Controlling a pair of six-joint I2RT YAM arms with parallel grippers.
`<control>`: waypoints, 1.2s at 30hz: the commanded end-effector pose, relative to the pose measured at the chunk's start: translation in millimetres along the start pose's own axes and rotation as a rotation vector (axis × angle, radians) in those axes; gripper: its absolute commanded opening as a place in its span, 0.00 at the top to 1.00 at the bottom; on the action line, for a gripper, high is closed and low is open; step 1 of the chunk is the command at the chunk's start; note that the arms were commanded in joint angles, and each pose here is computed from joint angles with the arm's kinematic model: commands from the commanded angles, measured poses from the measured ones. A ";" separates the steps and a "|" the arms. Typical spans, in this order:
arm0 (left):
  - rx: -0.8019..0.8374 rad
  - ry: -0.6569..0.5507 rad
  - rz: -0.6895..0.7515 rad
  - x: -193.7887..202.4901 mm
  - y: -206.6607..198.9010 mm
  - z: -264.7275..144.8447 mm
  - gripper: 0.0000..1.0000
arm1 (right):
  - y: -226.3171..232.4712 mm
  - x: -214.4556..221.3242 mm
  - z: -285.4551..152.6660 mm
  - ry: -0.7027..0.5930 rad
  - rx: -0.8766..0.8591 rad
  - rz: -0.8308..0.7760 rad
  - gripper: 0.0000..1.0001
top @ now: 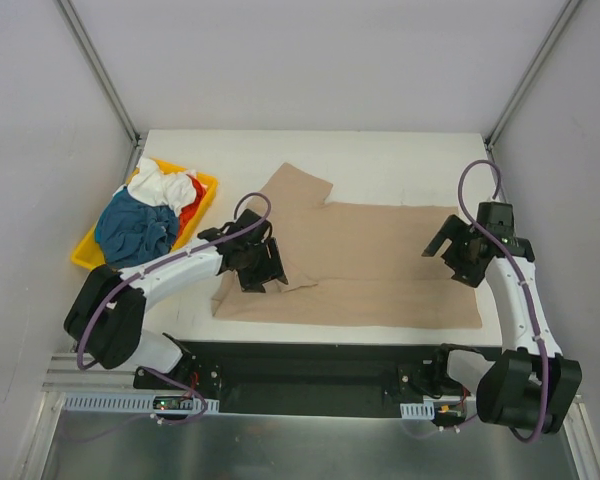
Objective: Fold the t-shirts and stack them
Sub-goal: Fold the flattened tshirt in 1/3 of the way
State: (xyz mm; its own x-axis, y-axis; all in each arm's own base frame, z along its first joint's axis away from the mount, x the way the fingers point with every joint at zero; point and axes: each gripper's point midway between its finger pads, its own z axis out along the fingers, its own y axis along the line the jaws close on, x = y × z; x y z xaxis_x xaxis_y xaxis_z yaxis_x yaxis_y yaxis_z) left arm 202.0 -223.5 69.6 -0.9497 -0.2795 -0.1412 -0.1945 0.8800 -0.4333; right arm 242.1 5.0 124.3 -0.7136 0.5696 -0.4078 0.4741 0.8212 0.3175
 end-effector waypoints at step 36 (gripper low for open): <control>0.003 0.062 0.050 -15.7 -26.3 36.9 1.00 | -4.0 -11.6 15.1 0.041 0.023 -0.016 0.03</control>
State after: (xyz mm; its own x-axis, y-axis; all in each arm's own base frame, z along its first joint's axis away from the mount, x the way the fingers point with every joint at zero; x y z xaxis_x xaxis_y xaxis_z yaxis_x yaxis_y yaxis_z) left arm 221.9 -245.7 37.5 -0.9679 -0.2405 -0.0731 -0.1924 0.8960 -0.4002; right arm 244.9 1.3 99.6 -0.7591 0.5632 -0.3264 0.4905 0.8245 0.2820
